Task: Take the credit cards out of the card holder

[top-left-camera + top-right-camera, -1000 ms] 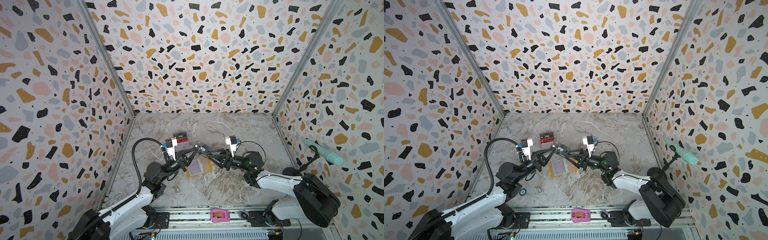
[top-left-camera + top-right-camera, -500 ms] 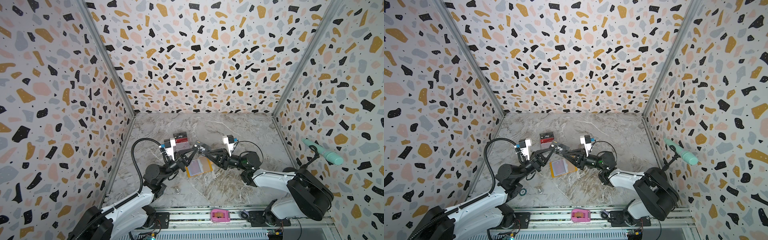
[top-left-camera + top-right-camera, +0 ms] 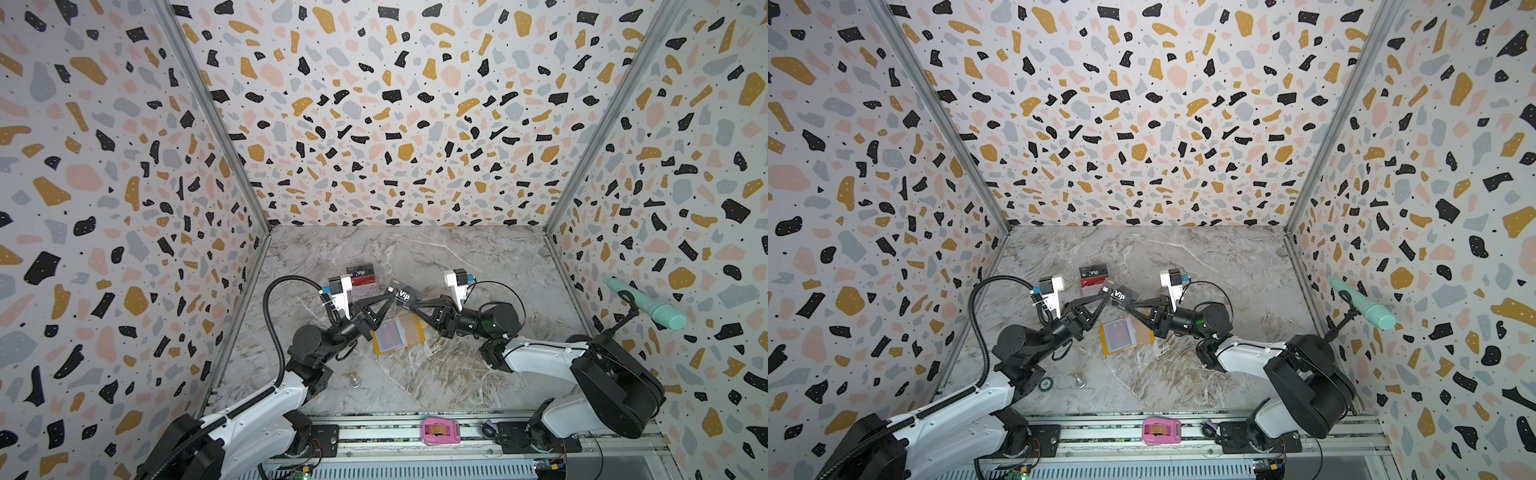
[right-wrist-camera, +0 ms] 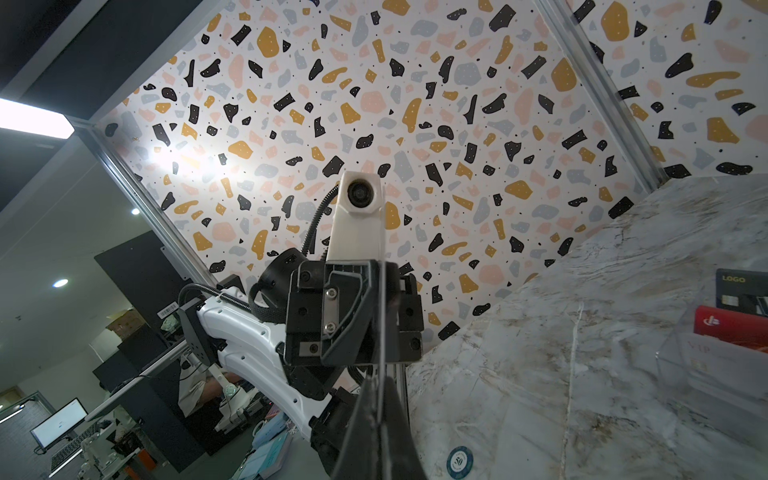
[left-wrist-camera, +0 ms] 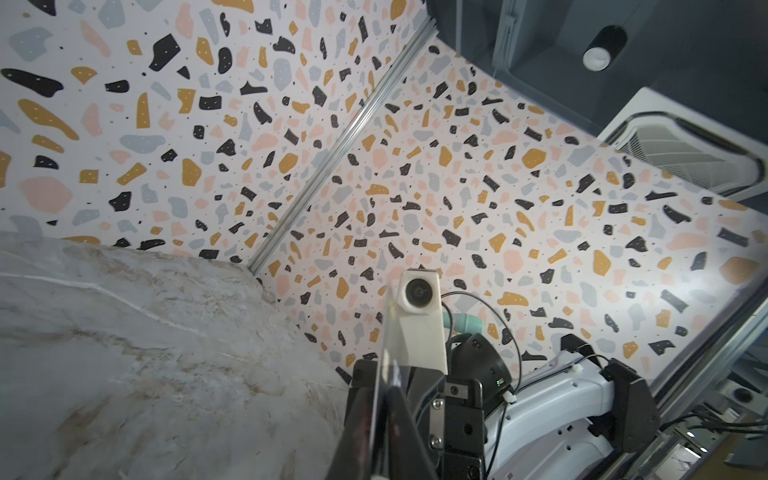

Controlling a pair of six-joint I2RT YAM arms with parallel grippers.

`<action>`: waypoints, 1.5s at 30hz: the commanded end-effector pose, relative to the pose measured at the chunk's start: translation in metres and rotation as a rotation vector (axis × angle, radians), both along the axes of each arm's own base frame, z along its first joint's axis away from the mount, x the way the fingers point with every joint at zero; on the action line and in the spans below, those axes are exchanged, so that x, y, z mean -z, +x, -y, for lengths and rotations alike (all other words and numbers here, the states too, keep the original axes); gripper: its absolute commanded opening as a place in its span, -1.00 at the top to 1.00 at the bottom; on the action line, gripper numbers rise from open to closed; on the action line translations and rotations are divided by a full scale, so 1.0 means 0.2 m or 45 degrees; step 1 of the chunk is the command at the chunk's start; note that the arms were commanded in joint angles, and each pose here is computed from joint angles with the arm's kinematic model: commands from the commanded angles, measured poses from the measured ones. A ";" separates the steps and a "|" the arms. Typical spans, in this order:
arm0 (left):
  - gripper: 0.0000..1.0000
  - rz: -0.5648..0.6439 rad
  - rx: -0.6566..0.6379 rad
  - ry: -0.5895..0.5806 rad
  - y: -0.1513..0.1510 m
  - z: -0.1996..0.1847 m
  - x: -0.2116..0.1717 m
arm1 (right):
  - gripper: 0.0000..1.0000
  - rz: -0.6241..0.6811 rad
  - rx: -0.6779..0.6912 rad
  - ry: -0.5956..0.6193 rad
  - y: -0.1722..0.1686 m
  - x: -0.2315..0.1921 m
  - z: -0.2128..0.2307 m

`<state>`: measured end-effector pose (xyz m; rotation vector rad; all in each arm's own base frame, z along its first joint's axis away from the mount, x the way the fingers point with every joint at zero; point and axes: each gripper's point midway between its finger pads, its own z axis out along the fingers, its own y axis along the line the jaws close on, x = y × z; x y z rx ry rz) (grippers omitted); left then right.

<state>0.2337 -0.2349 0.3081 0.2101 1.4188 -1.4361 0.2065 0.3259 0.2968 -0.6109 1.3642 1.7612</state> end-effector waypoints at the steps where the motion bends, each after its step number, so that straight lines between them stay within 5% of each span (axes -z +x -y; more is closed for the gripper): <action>1: 0.30 -0.068 -0.058 0.200 0.07 0.01 0.11 | 1.00 0.070 0.023 0.033 -0.01 -0.08 0.05; 6: -0.18 -0.092 -0.085 0.412 0.09 0.00 0.18 | 1.00 0.061 0.040 -0.083 0.02 0.00 0.10; 17: -0.20 0.006 0.002 0.977 0.02 -0.07 0.21 | 1.00 0.181 0.025 -0.608 -0.01 0.24 0.16; 22: -0.19 0.096 0.056 1.194 0.01 -0.09 0.16 | 1.00 0.212 -0.084 -0.676 -0.08 0.27 0.16; 27: -0.16 0.193 0.293 1.356 -0.06 -0.06 0.14 | 1.00 0.276 -0.155 -0.707 -0.15 0.27 0.13; 30: 0.02 0.198 0.335 1.355 -0.04 -0.02 0.12 | 1.00 0.301 -0.214 -0.721 -0.19 0.26 0.11; 38: 0.10 0.234 0.550 1.318 -0.14 0.06 0.10 | 1.00 0.399 -0.309 -0.740 -0.22 0.19 0.07; 45: 0.12 0.266 0.562 1.308 -0.17 0.06 0.07 | 1.00 0.452 -0.366 -0.783 -0.23 0.18 0.04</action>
